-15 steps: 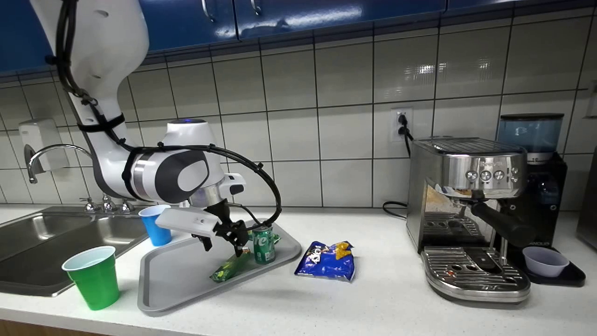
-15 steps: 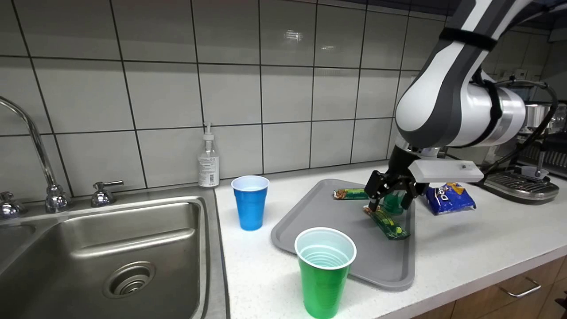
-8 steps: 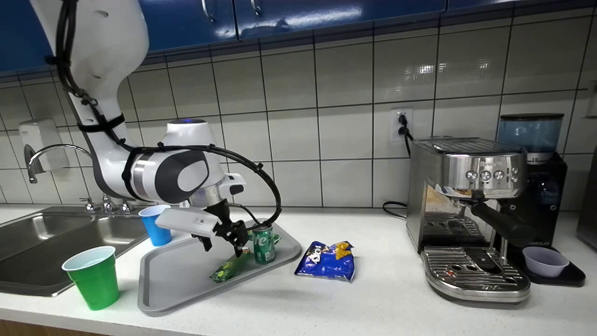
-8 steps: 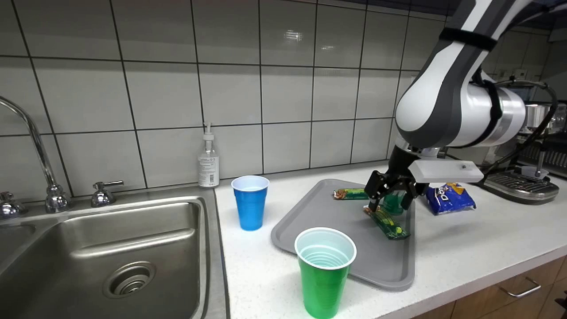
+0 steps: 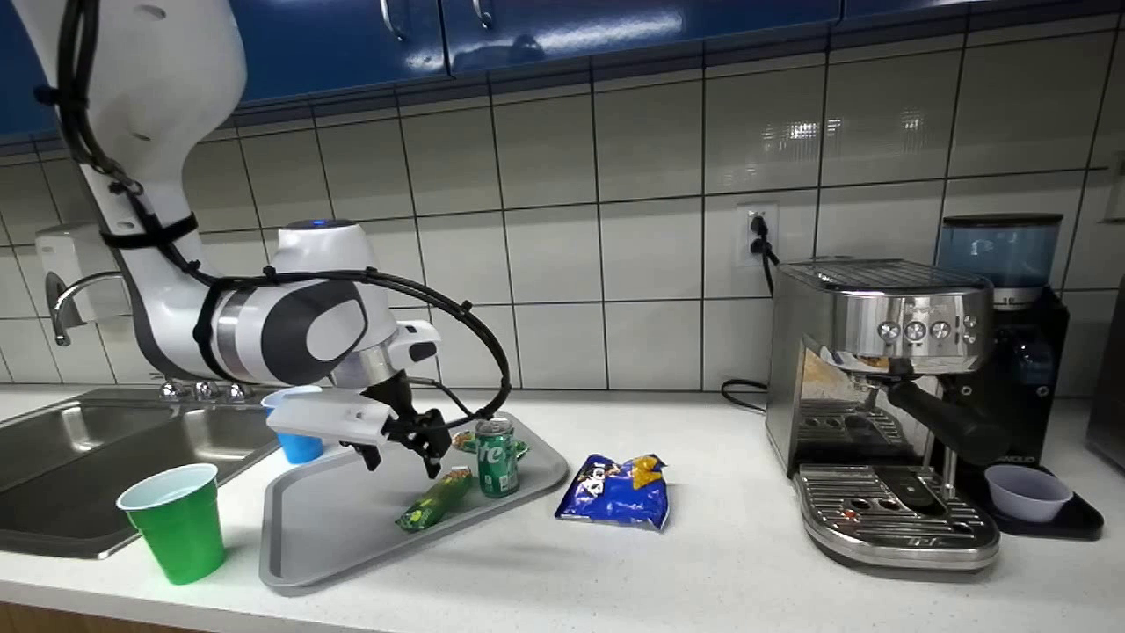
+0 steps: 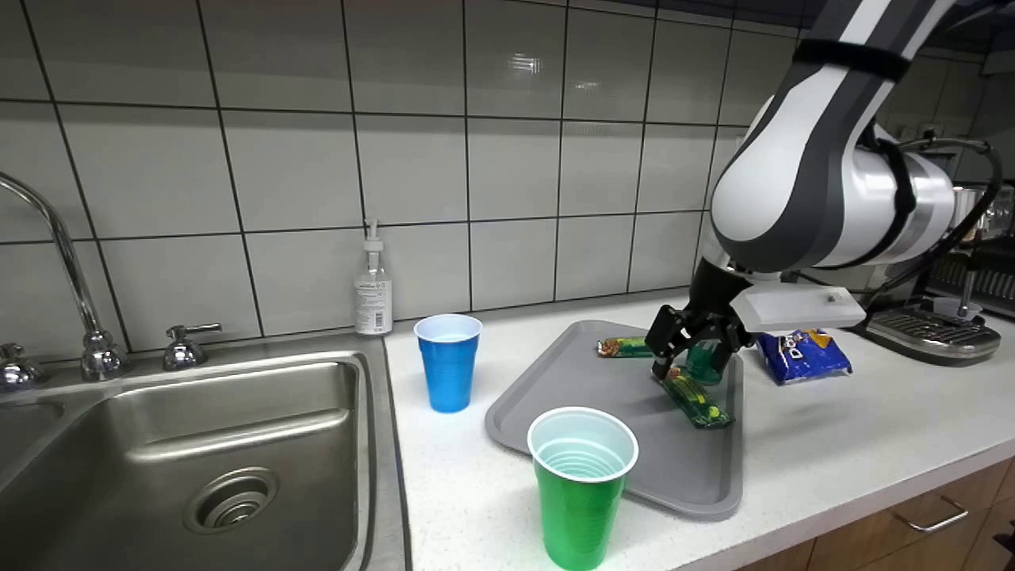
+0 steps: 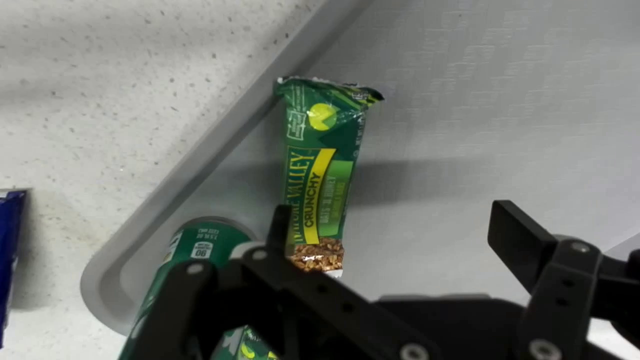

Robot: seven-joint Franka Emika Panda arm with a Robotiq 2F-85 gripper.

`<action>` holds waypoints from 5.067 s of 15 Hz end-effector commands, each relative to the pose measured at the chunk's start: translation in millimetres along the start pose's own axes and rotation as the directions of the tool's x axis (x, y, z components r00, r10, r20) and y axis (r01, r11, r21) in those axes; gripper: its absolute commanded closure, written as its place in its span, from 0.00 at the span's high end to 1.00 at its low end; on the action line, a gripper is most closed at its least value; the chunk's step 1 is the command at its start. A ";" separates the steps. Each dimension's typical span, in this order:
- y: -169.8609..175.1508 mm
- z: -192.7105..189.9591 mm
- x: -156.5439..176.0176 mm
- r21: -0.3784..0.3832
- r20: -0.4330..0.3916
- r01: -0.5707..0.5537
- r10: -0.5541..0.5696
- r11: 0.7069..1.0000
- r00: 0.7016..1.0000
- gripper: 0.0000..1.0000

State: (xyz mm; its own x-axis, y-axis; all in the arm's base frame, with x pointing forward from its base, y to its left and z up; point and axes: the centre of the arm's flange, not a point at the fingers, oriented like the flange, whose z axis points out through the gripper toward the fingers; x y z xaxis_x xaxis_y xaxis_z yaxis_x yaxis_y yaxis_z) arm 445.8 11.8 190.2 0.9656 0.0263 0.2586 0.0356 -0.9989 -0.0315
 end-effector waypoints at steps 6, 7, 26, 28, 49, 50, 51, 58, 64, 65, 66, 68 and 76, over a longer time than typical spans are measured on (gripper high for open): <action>-17.4 -54.4 -24.9 -0.043 -0.051 0.127 -0.129 0.991 0.990 1.00; -21.0 -57.4 -26.4 -0.042 -0.054 0.143 -0.145 0.989 0.988 1.00; -133.2 -106.1 -52.1 0.043 -0.149 0.452 -0.442 0.891 0.885 1.00; -137.3 -108.1 -53.6 0.044 -0.148 0.474 -0.463 0.880 0.874 1.00; -148.5 -96.1 -83.5 0.072 -0.007 0.644 -0.645 0.762 0.764 1.00; -148.9 -95.5 -84.2 0.075 0.000 0.645 -0.647 0.761 0.763 1.00; -149.9 -94.6 -85.2 0.077 0.004 0.646 -0.648 0.759 0.761 1.00; -162.3 -78.0 -89.5 0.097 0.037 0.657 -0.662 0.748 0.749 1.00; -167.7 -60.2 -91.9 0.104 0.052 0.646 -0.652 0.757 0.756 1.00; -167.5 -58.6 -91.4 0.105 0.051 0.639 -0.646 0.762 0.762 1.00; -167.5 -57.1 -91.1 0.107 0.052 0.635 -0.642 0.765 0.765 1.00; -166.6 -54.4 -90.5 0.116 0.053 0.630 -0.638 0.768 0.768 1.00; -167.8 -48.2 -94.4 0.138 0.035 0.611 -0.620 0.780 0.783 0.42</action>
State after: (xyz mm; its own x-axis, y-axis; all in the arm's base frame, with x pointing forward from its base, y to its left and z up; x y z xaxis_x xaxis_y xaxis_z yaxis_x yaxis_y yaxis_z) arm 356.0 184.7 216.7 0.7521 0.6372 0.1682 0.6453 -0.7639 0.0078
